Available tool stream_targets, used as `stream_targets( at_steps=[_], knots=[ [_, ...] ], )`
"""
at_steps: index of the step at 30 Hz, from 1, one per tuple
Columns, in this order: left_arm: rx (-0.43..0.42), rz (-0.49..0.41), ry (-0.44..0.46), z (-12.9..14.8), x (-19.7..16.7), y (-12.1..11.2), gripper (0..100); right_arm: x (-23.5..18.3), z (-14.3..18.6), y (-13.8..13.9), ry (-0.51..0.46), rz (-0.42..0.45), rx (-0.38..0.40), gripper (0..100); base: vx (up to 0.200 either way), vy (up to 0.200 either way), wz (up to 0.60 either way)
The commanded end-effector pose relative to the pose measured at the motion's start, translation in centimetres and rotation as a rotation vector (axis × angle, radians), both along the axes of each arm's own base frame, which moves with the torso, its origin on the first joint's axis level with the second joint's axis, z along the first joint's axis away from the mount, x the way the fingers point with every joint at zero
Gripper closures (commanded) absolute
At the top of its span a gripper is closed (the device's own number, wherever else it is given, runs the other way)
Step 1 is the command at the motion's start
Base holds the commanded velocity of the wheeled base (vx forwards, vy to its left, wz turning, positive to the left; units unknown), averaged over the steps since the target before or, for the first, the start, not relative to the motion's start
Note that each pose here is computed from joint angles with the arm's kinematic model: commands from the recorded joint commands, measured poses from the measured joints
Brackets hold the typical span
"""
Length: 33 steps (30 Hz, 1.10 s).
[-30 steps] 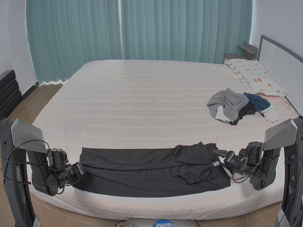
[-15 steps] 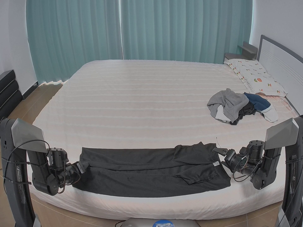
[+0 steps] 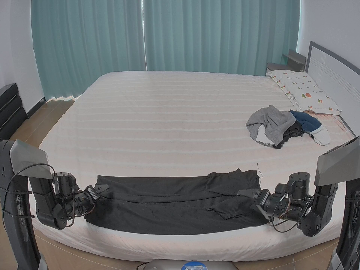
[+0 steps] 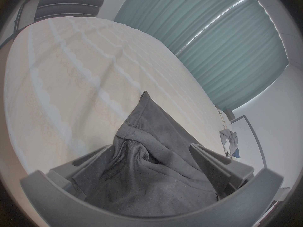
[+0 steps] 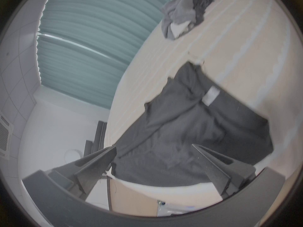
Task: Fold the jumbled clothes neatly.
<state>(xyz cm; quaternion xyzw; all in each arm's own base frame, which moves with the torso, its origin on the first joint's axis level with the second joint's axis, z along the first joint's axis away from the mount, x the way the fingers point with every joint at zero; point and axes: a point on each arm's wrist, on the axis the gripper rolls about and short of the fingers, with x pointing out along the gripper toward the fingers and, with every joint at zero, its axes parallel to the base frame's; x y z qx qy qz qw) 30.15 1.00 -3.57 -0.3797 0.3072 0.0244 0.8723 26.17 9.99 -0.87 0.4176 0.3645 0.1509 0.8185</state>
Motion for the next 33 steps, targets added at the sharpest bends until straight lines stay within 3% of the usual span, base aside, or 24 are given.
stream_targets(
  at_steps=[1,6,13,19,24,33],
  knots=[
    [-0.004,0.002,-0.010,0.2,0.1,0.2,0,-1.1,-0.4,1.9,0.052,0.066,-0.004,0,0.000,0.000,0.00],
    [0.003,0.000,-0.021,0.3,0.0,0.1,0,-1.3,-0.9,2.2,0.066,0.063,-0.025,0,0.000,0.000,0.00],
    [0.006,0.001,-0.037,0.2,0.1,0.1,0,-1.4,-2.4,3.5,0.059,0.004,-0.116,0,0.000,0.000,0.00],
    [0.008,0.000,-0.037,0.2,0.1,0.1,0,-1.3,-2.4,3.6,0.055,0.004,-0.116,0,0.000,0.000,0.00],
    [0.008,0.001,-0.035,0.1,0.1,0.1,0,-0.5,-2.7,4.0,0.054,-0.050,-0.158,0,0.000,0.000,0.00],
    [0.008,0.001,-0.034,0.0,0.1,0.1,0,0.5,-2.6,4.4,0.038,-0.087,-0.163,0,0.000,0.000,0.00]
  ],
)
